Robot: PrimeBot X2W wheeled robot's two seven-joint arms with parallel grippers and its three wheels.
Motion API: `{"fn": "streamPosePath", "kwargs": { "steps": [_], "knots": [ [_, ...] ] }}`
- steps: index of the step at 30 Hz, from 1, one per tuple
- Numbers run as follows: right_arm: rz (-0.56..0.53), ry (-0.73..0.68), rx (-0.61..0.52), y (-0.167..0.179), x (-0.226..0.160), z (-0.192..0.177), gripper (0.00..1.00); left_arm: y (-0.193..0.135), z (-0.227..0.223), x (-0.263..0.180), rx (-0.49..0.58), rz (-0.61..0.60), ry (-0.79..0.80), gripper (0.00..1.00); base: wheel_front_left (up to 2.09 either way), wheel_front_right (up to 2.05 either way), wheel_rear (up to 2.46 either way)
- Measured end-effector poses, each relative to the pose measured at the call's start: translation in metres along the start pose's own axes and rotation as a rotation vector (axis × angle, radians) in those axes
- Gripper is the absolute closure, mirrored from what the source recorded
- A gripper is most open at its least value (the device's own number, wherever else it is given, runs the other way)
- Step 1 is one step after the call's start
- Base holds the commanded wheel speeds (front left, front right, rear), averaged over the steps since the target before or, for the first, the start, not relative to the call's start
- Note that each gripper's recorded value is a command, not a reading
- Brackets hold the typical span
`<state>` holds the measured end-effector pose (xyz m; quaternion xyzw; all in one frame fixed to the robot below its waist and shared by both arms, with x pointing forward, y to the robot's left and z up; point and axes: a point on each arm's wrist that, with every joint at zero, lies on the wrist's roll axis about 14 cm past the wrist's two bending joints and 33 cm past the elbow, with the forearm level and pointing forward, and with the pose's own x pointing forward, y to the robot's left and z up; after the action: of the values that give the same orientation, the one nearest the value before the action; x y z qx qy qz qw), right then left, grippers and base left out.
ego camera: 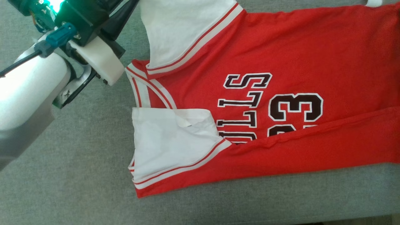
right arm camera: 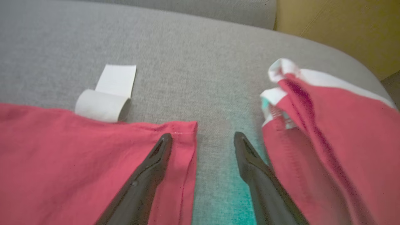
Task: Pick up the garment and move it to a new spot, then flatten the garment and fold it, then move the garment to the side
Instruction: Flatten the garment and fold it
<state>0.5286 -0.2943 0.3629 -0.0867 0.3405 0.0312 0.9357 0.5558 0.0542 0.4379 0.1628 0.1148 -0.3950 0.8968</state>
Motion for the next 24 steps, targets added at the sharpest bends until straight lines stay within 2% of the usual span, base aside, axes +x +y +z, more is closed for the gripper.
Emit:
{"fn": "streamPosePath", "kwargs": {
  "steps": [2,4,6,7,8,10,11,18,24],
  "knots": [
    [0.013,0.034,-0.014,0.005,0.004,-0.006,0.0,0.002,-0.002,0.0,0.001,0.004,0.003,1.0,0.0,0.0,0.0],
    [0.019,0.049,-0.027,0.006,0.007,-0.007,0.14,0.004,-0.002,0.0,0.002,0.011,0.004,1.0,0.0,0.0,0.0],
    [0.03,0.054,-0.031,0.008,0.01,-0.005,0.21,0.005,-0.002,-0.001,0.004,0.012,0.005,1.0,0.0,0.0,0.0],
    [0.037,0.054,-0.039,0.01,0.011,-0.004,0.4,0.006,-0.003,-0.001,0.005,0.014,0.007,1.0,0.0,0.0,0.0],
    [0.044,0.054,-0.042,0.012,0.012,-0.003,0.65,0.007,-0.004,-0.002,0.006,0.015,0.009,1.0,0.0,0.0,0.0],
    [0.061,0.057,-0.052,0.017,0.012,-0.003,0.97,0.008,-0.005,-0.003,0.009,0.017,0.012,1.0,0.0,0.0,0.0],
    [0.069,0.059,-0.056,0.02,0.012,-0.003,1.0,0.009,-0.004,-0.004,0.012,0.019,0.008,1.0,0.0,0.0,0.0],
    [0.07,0.046,-0.077,0.017,0.011,0.001,1.0,0.018,-0.004,-0.008,0.042,0.04,-0.005,1.0,0.0,0.0,0.0],
    [0.039,-0.098,-0.011,0.008,0.01,0.028,1.0,0.033,0.004,-0.01,0.098,0.078,-0.062,1.0,0.0,0.0,0.0]
  ]
}}
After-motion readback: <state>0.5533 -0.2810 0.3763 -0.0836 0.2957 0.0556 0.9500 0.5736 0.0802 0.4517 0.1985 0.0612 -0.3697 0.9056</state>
